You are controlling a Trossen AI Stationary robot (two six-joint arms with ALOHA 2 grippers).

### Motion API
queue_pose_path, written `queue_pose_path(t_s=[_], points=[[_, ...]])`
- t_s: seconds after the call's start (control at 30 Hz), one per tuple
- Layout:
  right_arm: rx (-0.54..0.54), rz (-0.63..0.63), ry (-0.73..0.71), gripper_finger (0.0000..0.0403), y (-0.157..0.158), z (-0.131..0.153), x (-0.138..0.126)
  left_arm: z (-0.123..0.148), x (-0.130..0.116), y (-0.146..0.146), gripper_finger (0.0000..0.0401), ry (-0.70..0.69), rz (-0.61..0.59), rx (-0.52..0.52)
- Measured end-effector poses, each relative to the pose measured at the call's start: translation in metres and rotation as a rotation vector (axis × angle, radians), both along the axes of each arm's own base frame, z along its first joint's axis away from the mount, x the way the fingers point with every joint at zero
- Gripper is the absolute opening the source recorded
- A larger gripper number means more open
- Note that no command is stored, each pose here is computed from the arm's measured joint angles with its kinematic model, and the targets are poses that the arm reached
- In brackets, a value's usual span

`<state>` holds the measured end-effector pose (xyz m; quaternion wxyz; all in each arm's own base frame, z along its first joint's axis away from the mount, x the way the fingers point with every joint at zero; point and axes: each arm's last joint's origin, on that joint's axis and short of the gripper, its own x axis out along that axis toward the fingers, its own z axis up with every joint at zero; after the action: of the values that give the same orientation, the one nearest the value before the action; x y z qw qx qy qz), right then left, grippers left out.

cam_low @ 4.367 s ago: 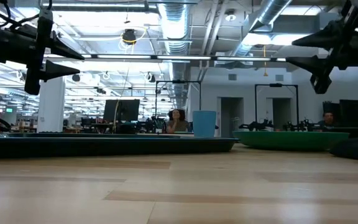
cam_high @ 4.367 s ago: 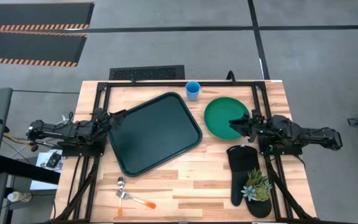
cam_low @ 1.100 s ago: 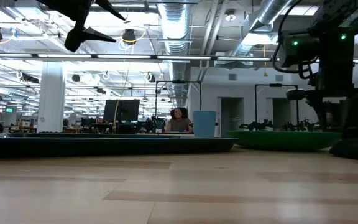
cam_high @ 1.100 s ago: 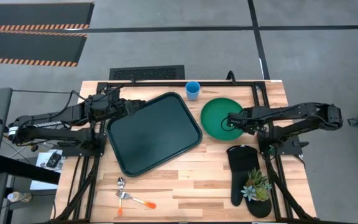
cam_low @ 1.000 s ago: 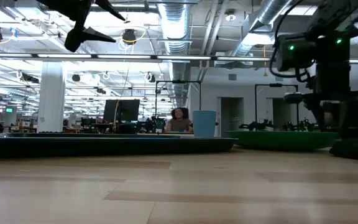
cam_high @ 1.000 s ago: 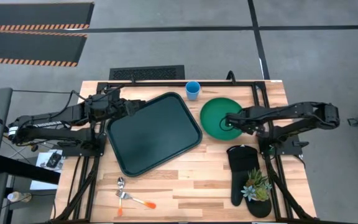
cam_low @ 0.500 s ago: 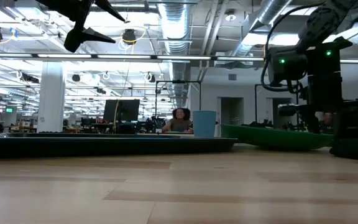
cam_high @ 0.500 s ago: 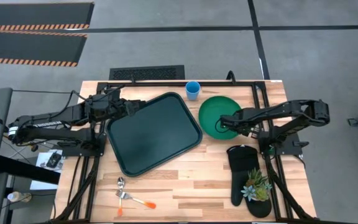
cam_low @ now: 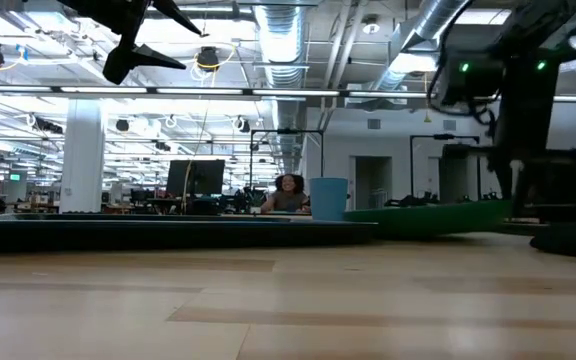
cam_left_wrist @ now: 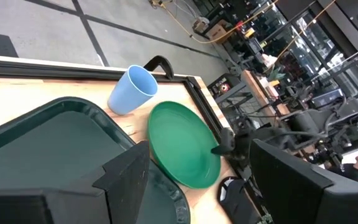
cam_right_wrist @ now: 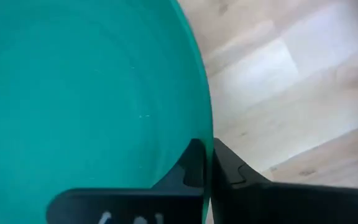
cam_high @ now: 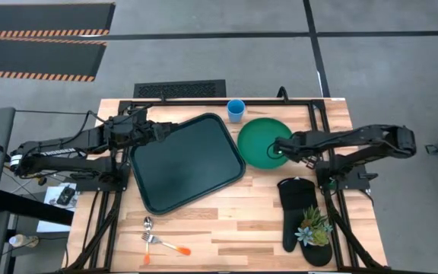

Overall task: Pick and place plate/cup/fork/spoon on tray
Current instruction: Put the green plate on the bottom left of the black tray

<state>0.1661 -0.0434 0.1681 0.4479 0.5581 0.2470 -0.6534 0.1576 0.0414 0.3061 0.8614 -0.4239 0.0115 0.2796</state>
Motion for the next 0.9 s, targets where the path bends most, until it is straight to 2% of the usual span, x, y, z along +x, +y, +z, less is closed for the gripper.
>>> queue_pose_path(t_s=[0.23, 0.37, 0.5, 0.67, 0.9], points=[[-0.141, -0.032, -0.110, 0.0003, 0.001, 0.026, -0.020, 0.000, 0.000, 0.000, 0.0260, 0.004, 0.000, -0.003], [-0.221, 0.050, -0.193, 0.0003, 0.002, 0.047, -0.015, -0.001, 0.000, 0.000, 0.0261, 0.006, 0.001, -0.004], [-0.289, 0.162, -0.280, 0.0003, 0.007, 0.071, 0.000, -0.002, -0.001, 0.000, 0.0261, 0.015, 0.007, -0.005], [-0.324, 0.348, -0.397, 0.0003, 0.024, 0.089, 0.032, -0.002, -0.001, 0.000, 0.0261, 0.010, 0.011, -0.020], [-0.301, 0.509, -0.410, 0.0003, 0.045, 0.076, 0.084, -0.003, -0.001, 0.000, 0.0261, 0.018, 0.012, -0.022]])
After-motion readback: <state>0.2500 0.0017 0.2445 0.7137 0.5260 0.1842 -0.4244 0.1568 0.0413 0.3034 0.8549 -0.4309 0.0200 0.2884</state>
